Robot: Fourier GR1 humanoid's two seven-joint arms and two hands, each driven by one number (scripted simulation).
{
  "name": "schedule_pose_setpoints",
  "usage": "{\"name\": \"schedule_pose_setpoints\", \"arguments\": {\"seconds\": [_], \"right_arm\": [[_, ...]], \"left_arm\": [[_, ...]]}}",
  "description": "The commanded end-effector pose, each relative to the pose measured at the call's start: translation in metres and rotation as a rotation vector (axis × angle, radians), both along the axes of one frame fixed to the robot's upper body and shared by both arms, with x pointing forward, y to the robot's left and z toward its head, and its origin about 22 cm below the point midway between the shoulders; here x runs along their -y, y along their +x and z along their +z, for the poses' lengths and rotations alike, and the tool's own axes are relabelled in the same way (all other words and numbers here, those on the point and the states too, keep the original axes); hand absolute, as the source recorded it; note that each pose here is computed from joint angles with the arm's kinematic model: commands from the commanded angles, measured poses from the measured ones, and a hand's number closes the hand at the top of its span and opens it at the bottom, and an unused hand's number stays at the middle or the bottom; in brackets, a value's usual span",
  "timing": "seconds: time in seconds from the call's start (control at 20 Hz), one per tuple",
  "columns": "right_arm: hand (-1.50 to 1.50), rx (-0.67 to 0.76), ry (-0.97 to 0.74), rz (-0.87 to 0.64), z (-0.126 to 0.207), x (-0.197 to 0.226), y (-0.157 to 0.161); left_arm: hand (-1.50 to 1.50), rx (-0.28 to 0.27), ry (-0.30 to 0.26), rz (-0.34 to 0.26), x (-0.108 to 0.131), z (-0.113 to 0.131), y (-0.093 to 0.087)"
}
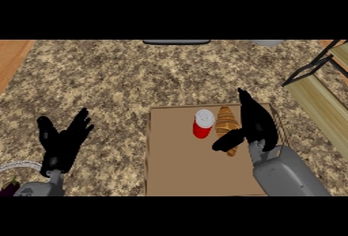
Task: Pick the croissant from the tray and place it in the tiered shelf
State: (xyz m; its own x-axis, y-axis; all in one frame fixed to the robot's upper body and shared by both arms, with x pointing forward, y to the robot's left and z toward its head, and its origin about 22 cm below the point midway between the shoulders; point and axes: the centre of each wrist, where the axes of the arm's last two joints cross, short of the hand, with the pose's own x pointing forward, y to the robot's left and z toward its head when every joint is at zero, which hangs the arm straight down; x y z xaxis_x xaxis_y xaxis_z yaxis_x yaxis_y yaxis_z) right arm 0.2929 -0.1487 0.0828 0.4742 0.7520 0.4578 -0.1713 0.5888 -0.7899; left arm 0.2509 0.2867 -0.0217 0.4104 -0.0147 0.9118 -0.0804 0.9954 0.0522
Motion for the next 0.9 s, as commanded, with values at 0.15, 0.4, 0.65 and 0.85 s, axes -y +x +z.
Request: {"name": "schedule_pose_setpoints", "arguments": {"seconds": [0.15,0.4,0.65,0.85], "right_arm": [[-1.50,-0.075,-0.071,-0.101,-0.030,-0.003,0.006],[-1.50,-0.062,-0.111,-0.108,-0.039,0.003,0.011],[-1.50,-0.018,-0.070,-0.101,-0.045,-0.006,0.028],[-1.50,0.001,-0.074,-0.079,-0.056,-0.008,0.033]], "left_arm": [[0.00,-0.050,-0.013,-0.008,-0.004,-0.017,-0.014],[0.00,-0.026,0.005,0.012,-0.029,0.008,0.005],[0.00,-0.023,-0.002,-0.023,-0.006,0.002,-0.007],[0.00,-0.019,-0.002,-0.010,-0.012,0.000,-0.006]]}}
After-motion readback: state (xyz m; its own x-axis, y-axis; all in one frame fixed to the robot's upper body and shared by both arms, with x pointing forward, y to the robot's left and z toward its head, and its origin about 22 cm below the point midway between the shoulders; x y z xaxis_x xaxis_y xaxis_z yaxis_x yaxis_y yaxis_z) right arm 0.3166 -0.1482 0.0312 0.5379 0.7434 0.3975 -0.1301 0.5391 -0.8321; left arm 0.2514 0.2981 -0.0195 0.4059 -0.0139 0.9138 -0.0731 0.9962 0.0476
